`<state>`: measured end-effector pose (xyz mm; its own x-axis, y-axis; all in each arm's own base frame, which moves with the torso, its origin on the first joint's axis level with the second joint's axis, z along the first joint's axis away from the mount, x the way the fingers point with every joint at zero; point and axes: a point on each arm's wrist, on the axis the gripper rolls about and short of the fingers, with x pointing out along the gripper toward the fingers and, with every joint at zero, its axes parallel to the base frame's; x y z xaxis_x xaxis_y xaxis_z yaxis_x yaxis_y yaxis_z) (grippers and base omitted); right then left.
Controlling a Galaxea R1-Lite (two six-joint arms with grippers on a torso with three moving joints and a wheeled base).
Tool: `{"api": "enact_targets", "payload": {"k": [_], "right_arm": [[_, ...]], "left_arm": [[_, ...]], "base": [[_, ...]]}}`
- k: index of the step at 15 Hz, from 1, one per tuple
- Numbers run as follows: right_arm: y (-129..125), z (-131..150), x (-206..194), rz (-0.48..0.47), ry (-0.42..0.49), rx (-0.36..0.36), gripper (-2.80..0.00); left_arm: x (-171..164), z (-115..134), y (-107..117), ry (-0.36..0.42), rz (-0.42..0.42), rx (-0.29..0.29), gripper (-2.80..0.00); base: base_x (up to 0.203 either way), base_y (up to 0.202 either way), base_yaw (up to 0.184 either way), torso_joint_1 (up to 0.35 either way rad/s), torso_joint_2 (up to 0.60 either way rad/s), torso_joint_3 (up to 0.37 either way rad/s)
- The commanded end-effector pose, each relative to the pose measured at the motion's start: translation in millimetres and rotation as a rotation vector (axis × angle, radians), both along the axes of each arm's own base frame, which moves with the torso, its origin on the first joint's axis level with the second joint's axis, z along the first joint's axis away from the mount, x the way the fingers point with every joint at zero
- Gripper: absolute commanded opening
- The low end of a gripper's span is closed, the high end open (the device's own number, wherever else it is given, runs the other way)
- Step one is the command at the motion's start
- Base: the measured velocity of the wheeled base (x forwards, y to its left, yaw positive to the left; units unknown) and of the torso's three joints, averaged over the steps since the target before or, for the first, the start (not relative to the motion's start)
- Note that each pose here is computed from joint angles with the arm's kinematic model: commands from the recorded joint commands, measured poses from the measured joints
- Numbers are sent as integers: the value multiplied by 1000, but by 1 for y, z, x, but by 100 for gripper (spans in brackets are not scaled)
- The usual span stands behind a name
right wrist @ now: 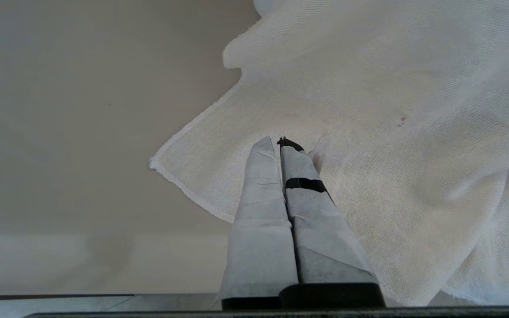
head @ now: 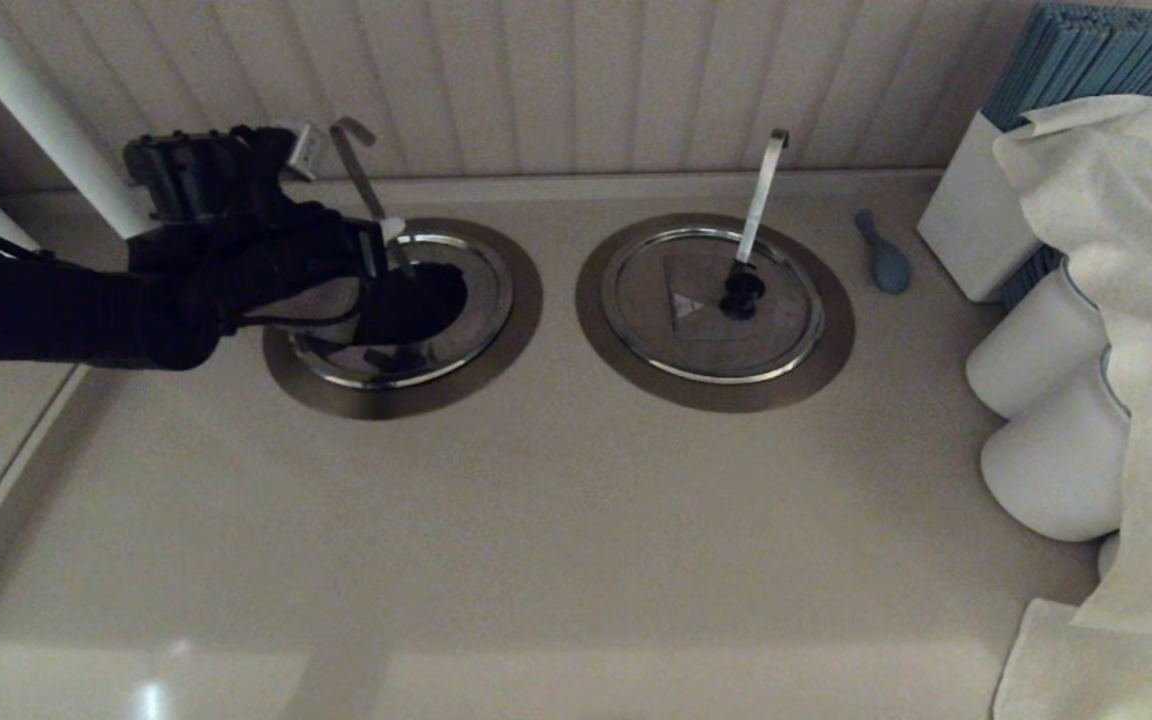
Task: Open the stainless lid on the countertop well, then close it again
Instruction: Stir with a spoon
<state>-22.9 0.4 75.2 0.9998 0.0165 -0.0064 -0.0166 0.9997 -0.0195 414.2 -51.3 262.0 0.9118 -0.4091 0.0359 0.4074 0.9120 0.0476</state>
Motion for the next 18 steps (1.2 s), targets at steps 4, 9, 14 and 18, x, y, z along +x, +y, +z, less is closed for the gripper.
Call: {"api": "enact_targets", "payload": {"k": [4,9,14,18], "right_arm": [[0,0,0,0,0,0,-280],[0,0,0,0,0,0,-280],[0,0,0,0,0,0,-280],[0,0,0,0,0,0,-280]], "left_arm": [[5,-10,-17,30,-37,-16,-280],[13,-17,-29,32,-21,-12,-280],[21,-31,-46,55,-4,-4,-280],[26,-38,-56,60,27,-2,-280]], "base": [[0,0,0,0,0,0],[0,0,0,0,0,0],[0,0,0,0,0,0],[0,0,0,0,0,0]]}}
